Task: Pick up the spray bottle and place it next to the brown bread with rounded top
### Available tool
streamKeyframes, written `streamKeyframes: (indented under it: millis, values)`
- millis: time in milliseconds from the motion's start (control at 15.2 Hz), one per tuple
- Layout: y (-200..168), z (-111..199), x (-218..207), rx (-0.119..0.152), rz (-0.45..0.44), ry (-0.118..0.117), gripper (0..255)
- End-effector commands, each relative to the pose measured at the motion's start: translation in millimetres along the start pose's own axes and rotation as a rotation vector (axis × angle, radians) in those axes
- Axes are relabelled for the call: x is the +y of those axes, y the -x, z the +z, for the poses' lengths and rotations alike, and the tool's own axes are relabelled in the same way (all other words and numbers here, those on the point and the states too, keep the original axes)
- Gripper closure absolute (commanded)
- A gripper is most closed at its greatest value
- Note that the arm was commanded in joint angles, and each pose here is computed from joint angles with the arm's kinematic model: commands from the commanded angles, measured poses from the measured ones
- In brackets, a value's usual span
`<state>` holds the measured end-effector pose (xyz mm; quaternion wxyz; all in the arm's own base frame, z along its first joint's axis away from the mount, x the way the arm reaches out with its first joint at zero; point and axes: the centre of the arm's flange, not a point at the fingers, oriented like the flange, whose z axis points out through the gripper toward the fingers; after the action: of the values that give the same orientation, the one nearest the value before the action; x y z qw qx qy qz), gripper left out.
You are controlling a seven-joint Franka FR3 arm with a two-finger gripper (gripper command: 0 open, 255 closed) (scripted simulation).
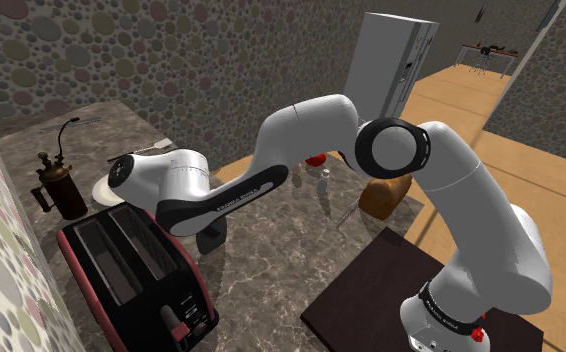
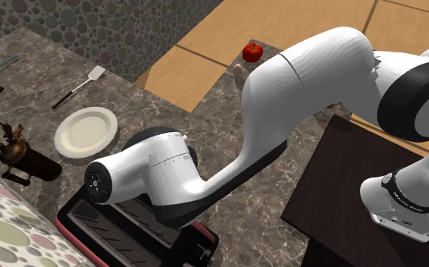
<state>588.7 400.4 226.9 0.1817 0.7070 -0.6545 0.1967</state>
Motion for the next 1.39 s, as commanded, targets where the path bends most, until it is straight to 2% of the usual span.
streamKeyframes:
  millis: [0,264,330,924,1320]
  values:
    - [0,1,0,0.000,0.000,0.000,0]
    - [0,1,0,0.000,0.000,0.000,0]
    - [0,1,0,0.000,0.000,0.000,255]
    - [0,1,0,0.000,0.000,0.000,255]
    - [-16,-26,0,0.000,0.000,0.000,255]
